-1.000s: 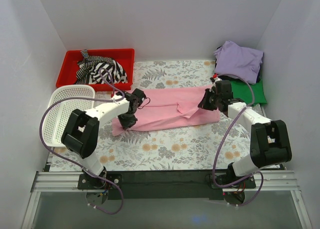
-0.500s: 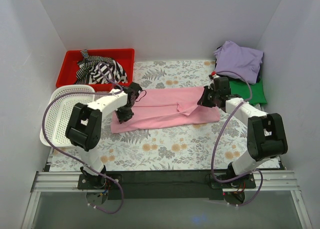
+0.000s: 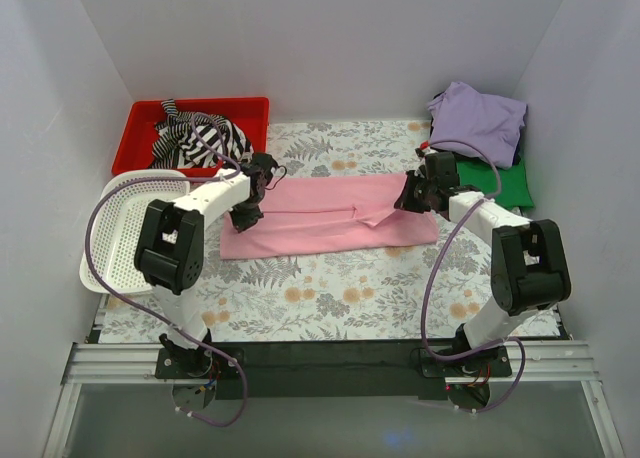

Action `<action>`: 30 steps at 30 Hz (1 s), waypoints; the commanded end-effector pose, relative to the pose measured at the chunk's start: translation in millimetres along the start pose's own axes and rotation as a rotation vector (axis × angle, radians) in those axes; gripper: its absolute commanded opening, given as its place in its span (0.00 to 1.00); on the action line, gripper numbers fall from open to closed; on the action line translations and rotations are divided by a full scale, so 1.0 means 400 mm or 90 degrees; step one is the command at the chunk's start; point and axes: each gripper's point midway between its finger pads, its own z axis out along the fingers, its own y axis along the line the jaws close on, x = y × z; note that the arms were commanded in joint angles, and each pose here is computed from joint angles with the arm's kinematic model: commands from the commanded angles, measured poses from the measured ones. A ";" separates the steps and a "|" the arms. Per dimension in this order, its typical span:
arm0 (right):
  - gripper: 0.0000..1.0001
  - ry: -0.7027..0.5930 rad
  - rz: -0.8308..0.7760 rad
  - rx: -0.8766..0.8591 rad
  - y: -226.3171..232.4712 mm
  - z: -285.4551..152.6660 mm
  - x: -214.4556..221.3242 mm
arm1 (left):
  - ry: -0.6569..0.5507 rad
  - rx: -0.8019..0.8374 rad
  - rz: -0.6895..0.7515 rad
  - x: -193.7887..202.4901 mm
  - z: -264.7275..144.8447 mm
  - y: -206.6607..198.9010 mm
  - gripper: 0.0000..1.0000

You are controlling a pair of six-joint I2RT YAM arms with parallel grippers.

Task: Fold and stack the t-shirts
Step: Fold the tshirt

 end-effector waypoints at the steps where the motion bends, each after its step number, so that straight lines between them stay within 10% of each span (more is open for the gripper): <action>1: 0.02 -0.035 -0.013 0.006 -0.001 0.001 -0.057 | -0.031 -0.016 0.006 -0.043 0.007 0.003 0.00; 10: 0.04 -0.017 -0.013 0.027 -0.028 0.035 -0.040 | -0.019 -0.056 0.032 -0.028 0.058 0.005 0.04; 13: 0.13 -0.028 -0.027 0.034 -0.035 0.044 -0.053 | -0.034 -0.066 0.026 -0.042 0.055 0.013 0.31; 14: 0.21 -0.035 -0.036 0.033 -0.036 0.045 -0.059 | -0.039 -0.071 0.020 -0.048 0.051 0.018 0.58; 16: 0.32 -0.049 -0.044 0.027 -0.030 0.049 -0.078 | -0.059 -0.085 0.006 -0.064 0.044 0.027 0.68; 30: 0.44 -0.170 -0.085 -0.040 0.053 -0.065 -0.183 | -0.161 0.029 -0.034 -0.211 -0.109 -0.010 0.73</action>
